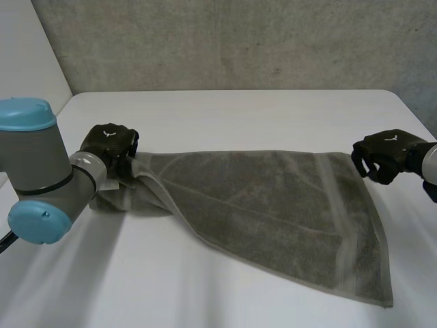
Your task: Fold the towel.
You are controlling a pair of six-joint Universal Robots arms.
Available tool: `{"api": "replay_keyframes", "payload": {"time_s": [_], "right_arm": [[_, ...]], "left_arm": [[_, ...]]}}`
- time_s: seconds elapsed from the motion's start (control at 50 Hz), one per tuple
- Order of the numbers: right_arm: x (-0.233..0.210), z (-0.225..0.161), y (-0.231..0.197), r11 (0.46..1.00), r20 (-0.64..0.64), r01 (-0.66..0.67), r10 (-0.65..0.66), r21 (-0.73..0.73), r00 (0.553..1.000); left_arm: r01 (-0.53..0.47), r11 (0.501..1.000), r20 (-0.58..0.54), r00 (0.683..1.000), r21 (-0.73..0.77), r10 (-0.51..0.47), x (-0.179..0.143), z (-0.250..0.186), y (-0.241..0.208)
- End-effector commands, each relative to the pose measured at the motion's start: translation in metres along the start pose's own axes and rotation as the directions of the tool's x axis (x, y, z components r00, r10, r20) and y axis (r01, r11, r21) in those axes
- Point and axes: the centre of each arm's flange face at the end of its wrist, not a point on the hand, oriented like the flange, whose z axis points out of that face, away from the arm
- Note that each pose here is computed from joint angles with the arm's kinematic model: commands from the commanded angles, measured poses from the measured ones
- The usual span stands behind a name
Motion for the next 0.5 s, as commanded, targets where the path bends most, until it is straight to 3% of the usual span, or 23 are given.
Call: {"api": "replay_keyframes", "payload": {"time_s": [0.02,0.24,0.5], "right_arm": [[-0.024,-0.022,-0.003,0.996,0.012,0.001,-0.003,0.085,1.000],[-0.078,-0.062,0.010,0.979,0.167,0.012,-0.047,0.205,0.985],[-0.096,-0.077,0.068,0.980,0.213,0.187,-0.197,0.067,0.957]], "left_arm": [[0.027,1.000,-0.004,1.000,0.012,-0.027,0.001,0.000,-0.003],[0.020,0.999,-0.016,1.000,0.034,-0.019,0.011,0.015,0.001],[0.021,1.000,-0.026,0.999,0.019,-0.021,0.015,0.012,0.006]]}}
